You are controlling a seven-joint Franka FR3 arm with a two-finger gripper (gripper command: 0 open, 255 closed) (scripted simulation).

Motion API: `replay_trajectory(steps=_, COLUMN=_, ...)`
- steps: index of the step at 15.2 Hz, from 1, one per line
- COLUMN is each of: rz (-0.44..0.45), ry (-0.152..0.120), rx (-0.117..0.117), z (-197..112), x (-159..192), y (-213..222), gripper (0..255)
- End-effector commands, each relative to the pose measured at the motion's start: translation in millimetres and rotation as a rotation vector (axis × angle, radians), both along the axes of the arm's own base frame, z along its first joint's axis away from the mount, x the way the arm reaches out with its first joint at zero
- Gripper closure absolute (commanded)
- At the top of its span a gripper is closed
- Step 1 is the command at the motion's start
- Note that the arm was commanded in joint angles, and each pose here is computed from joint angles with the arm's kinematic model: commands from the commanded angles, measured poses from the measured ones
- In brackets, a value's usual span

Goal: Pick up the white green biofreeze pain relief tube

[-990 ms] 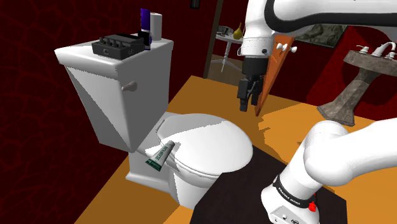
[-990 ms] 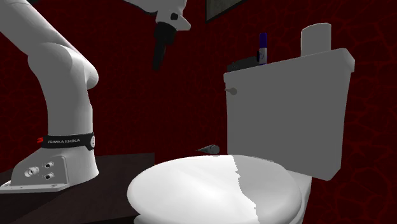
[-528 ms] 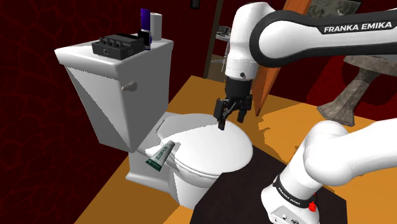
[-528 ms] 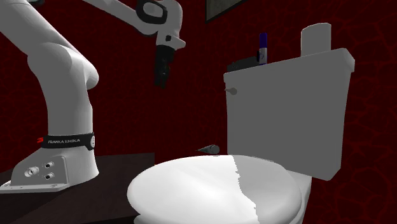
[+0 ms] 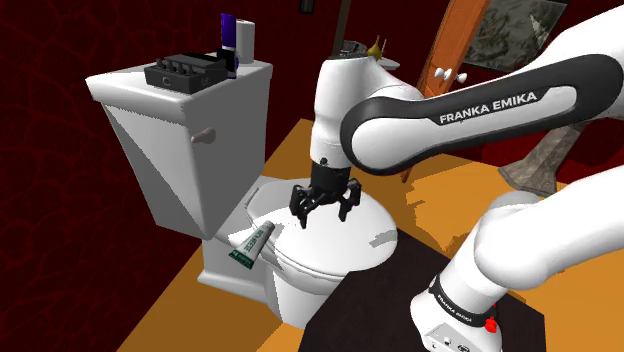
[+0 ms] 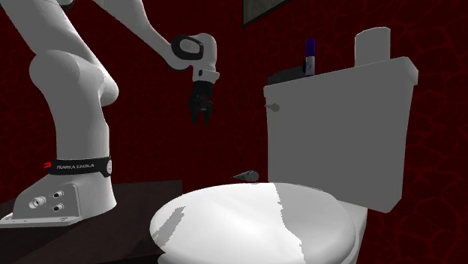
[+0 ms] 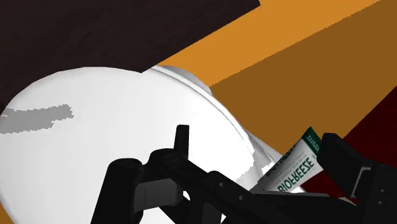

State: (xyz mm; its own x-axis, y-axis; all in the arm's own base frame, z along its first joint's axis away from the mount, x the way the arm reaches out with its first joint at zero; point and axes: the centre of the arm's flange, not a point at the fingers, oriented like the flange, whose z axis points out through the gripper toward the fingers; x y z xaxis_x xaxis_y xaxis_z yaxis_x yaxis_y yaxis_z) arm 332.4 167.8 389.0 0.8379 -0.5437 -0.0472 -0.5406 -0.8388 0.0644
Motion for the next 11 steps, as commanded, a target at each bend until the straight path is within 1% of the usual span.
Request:
replay_trajectory(steps=1, rz=-0.079, ry=-0.027, rx=-0.029, z=-18.0, x=10.2, y=16.1, gripper=0)
replay_trajectory(steps=6, rz=-0.259, ry=-0.083, rx=-0.108, z=-65.0, x=46.7, y=47.0, gripper=0)
replay_trajectory(steps=11, rz=-0.44, ry=-0.139, rx=-0.186, z=-111.7, x=90.5, y=67.0, gripper=0)
